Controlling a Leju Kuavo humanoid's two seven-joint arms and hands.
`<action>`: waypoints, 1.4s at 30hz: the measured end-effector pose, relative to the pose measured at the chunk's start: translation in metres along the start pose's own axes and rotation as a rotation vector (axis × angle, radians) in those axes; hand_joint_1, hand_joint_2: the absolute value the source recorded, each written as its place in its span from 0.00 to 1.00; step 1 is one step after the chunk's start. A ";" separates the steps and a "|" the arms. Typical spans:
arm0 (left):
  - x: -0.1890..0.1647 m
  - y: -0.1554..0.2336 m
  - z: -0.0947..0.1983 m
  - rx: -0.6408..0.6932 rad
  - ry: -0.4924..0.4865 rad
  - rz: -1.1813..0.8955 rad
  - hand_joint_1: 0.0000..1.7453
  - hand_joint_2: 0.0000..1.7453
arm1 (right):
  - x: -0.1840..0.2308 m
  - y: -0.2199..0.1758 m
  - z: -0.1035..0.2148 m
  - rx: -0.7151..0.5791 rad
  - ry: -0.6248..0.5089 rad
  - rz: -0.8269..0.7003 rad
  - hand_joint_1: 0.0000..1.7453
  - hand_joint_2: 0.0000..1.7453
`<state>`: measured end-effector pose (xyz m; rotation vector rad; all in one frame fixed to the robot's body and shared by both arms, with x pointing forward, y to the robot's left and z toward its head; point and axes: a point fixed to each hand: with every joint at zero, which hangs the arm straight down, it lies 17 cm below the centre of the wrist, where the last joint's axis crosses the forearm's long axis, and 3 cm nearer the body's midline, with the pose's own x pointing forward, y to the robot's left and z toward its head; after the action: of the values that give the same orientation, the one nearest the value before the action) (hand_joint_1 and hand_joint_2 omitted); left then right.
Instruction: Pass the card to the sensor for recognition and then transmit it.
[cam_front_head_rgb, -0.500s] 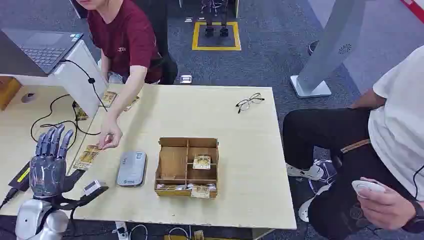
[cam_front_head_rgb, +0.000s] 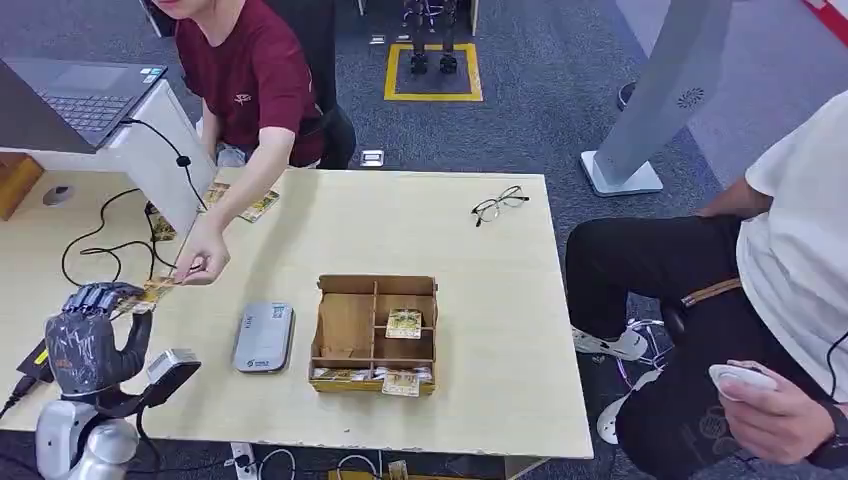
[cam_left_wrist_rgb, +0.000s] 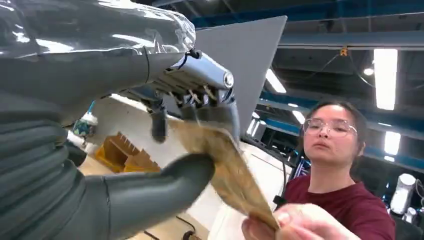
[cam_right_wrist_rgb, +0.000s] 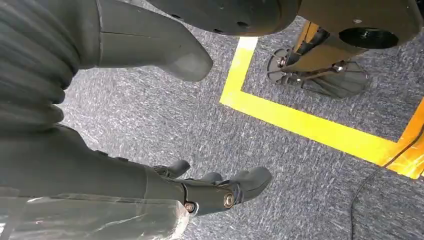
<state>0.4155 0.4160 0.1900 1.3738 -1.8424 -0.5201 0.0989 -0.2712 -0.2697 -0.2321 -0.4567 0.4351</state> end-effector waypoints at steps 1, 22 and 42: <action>0.000 0.000 0.000 0.001 0.000 0.005 1.00 1.00 | 0.000 0.000 0.000 0.000 -0.001 0.000 0.00 1.00; 0.000 -0.002 0.004 -0.018 -0.010 0.029 1.00 1.00 | 0.001 0.001 0.000 -0.001 -0.003 0.001 0.00 1.00; 0.004 -0.036 0.060 -0.285 -0.323 -0.473 1.00 1.00 | 0.003 0.002 0.000 0.006 -0.012 0.012 0.00 1.00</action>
<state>0.3911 0.3931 0.1284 1.5935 -1.5916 -1.2610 0.1001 -0.2677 -0.2691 -0.2267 -0.4661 0.4493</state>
